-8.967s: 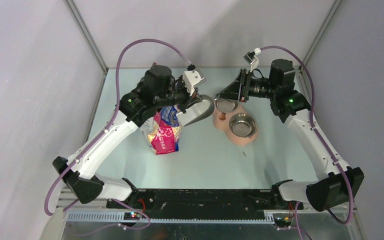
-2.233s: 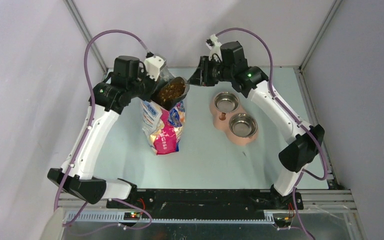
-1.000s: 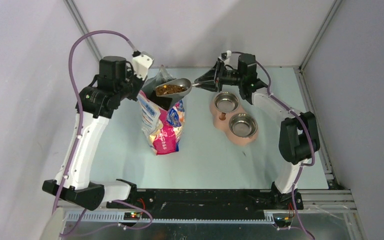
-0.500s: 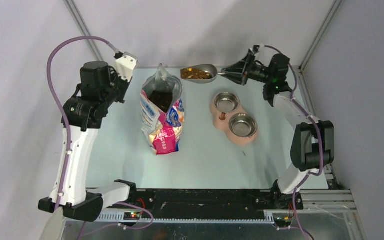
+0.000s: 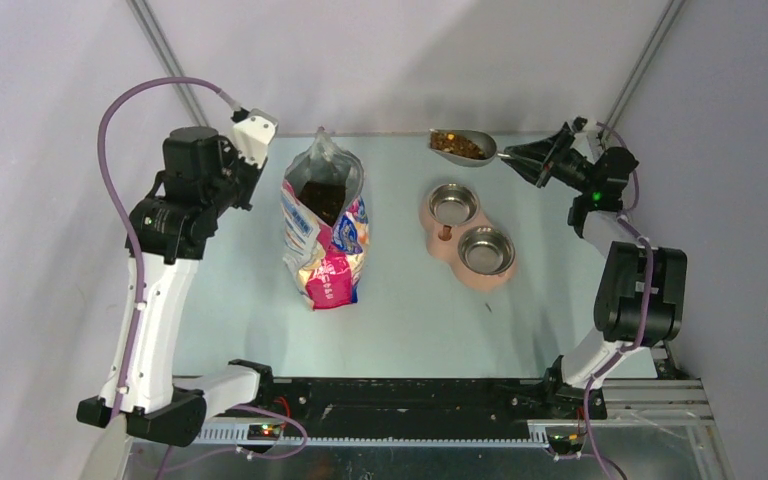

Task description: Serve the pet food

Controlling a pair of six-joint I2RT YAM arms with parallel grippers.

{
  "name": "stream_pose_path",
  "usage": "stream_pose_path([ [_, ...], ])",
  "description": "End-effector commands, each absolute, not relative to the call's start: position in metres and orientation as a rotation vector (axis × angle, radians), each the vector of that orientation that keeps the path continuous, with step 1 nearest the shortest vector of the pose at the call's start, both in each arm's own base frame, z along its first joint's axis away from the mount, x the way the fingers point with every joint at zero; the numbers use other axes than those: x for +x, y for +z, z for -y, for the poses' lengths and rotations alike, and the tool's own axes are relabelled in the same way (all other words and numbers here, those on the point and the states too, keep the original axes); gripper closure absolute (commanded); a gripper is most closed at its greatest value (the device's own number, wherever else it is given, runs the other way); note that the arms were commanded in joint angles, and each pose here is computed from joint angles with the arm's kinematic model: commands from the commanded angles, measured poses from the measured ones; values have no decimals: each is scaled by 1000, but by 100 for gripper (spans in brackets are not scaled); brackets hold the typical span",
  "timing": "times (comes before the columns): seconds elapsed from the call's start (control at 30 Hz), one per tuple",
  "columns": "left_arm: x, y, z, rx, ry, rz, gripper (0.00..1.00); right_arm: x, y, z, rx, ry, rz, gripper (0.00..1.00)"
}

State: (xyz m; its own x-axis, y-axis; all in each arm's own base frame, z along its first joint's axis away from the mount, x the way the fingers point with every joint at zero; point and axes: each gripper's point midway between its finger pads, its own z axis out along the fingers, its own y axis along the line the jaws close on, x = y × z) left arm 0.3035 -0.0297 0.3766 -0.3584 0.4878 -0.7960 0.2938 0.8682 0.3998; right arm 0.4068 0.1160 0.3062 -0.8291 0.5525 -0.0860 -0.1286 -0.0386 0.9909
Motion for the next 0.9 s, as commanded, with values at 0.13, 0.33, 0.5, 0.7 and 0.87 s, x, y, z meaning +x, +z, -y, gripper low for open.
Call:
stream_pose_path([
  [0.13, 297, 371, 34, 574, 185, -1946, 100, 405, 307, -76, 441, 1762, -1683, 100],
  [0.33, 292, 367, 33, 584, 184, -1948, 100, 408, 268, -55, 494, 1617, -1747, 100],
  [0.5, 289, 366, 32, 581, 185, -1949, 100, 403, 245, -44, 469, 1448, -1813, 100],
  [0.7, 285, 362, 31, 577, 183, -1954, 100, 400, 227, -36, 441, 1260, -1873, 100],
  [0.87, 282, 362, 32, 568, 169, -1953, 100, 400, 223, -30, 406, 1140, -1885, 100],
])
